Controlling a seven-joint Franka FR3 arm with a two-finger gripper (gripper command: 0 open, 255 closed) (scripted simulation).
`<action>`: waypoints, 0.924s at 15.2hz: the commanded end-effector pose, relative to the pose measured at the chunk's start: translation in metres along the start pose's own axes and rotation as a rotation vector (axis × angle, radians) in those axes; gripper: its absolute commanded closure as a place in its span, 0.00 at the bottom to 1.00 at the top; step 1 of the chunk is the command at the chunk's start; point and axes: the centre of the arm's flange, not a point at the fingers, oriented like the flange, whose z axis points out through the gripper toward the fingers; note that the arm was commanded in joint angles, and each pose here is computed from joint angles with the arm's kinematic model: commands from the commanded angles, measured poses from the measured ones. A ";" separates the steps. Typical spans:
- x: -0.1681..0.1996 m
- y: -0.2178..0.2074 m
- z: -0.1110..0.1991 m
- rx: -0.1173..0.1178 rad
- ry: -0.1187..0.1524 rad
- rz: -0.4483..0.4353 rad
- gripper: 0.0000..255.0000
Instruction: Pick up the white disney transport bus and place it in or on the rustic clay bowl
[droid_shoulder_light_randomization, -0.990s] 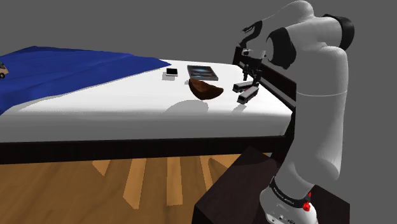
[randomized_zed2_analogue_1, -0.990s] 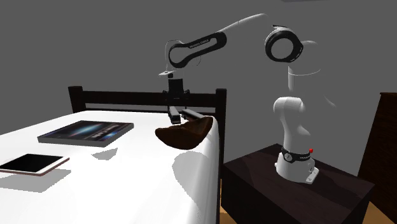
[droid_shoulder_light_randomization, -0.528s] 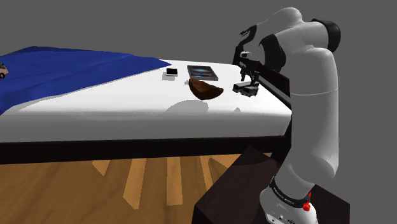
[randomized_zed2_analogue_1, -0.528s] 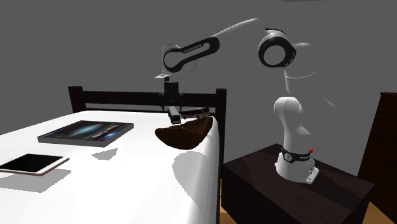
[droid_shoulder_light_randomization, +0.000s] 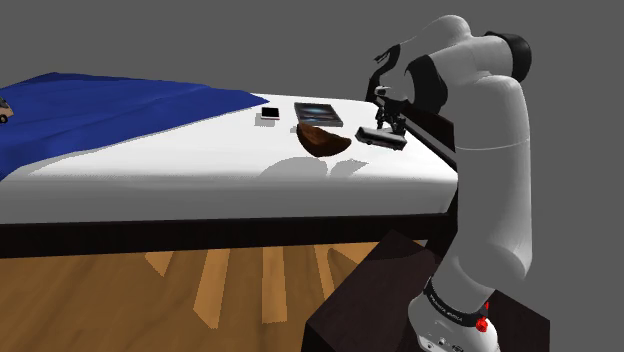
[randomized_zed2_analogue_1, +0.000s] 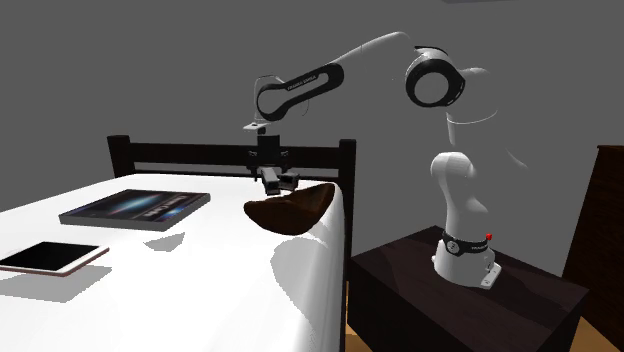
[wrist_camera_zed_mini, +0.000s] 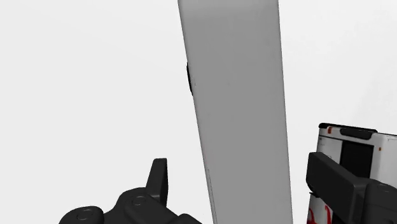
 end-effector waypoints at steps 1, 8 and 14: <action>0.003 -0.006 0.010 0.043 0.023 0.002 0.00; -0.002 -0.006 0.014 0.043 0.023 0.002 1.00; 0.003 -0.006 -0.006 0.043 0.023 0.002 1.00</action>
